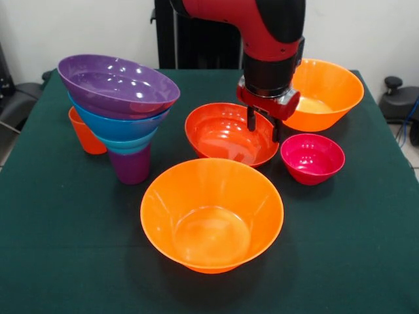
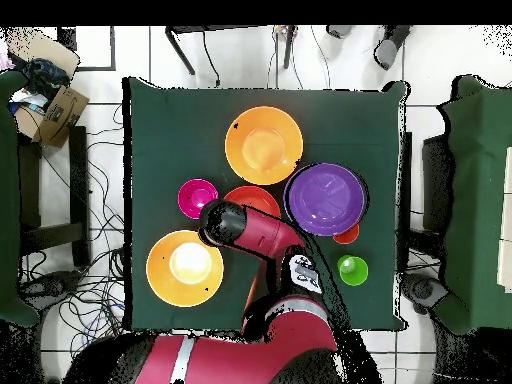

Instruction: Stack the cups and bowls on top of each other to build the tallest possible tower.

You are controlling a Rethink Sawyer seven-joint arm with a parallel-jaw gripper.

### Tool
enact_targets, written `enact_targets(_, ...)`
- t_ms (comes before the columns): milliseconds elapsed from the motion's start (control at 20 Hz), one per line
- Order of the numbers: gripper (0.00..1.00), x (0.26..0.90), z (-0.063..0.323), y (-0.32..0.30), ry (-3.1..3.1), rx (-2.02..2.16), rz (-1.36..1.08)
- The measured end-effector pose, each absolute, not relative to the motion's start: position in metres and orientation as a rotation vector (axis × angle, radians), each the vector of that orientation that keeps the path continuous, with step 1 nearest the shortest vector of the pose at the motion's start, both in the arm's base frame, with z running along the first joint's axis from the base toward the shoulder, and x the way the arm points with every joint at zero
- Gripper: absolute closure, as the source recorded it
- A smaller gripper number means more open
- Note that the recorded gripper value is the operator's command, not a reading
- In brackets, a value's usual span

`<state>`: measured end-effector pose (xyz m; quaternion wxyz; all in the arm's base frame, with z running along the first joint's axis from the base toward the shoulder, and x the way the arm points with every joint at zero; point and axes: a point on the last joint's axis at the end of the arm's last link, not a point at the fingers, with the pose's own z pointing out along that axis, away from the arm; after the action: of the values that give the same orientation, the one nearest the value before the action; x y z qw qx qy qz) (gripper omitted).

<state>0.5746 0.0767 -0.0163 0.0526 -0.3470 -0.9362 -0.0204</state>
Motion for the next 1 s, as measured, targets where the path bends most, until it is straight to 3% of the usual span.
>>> enact_targets(1000, 0.0, 0.582, 0.003, 0.065, -2.892, -1.022, -0.063)
